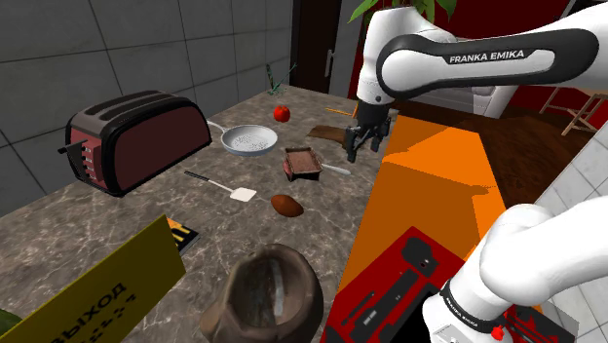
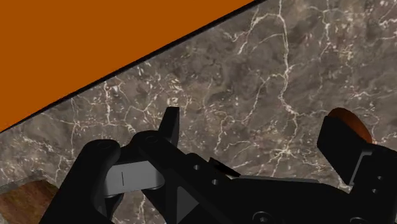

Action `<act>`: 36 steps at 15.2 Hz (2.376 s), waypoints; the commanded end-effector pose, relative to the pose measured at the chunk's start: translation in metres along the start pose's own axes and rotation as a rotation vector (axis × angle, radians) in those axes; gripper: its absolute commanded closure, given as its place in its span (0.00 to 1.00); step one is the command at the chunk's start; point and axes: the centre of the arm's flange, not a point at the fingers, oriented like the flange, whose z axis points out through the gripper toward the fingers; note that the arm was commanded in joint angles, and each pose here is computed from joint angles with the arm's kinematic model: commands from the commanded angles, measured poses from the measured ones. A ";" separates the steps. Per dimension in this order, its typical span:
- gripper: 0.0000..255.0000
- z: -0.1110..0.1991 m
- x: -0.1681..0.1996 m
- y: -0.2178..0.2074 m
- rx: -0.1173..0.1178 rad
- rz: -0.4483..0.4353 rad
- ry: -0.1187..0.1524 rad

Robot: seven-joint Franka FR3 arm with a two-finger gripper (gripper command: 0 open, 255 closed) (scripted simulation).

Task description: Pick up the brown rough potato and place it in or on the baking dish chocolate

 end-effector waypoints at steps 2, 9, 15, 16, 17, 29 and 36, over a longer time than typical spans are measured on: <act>0.00 0.025 0.019 -0.025 0.009 -0.032 -0.008; 0.00 0.076 0.061 -0.088 0.030 -0.104 -0.029; 0.00 0.120 0.092 -0.146 0.048 -0.167 -0.047; 0.00 0.127 0.097 -0.156 0.051 -0.177 -0.050; 0.00 0.134 0.102 -0.166 0.054 -0.188 -0.053; 0.00 0.181 0.103 -0.177 0.057 -0.197 -0.056; 1.00 0.181 0.103 -0.177 0.057 -0.197 -0.056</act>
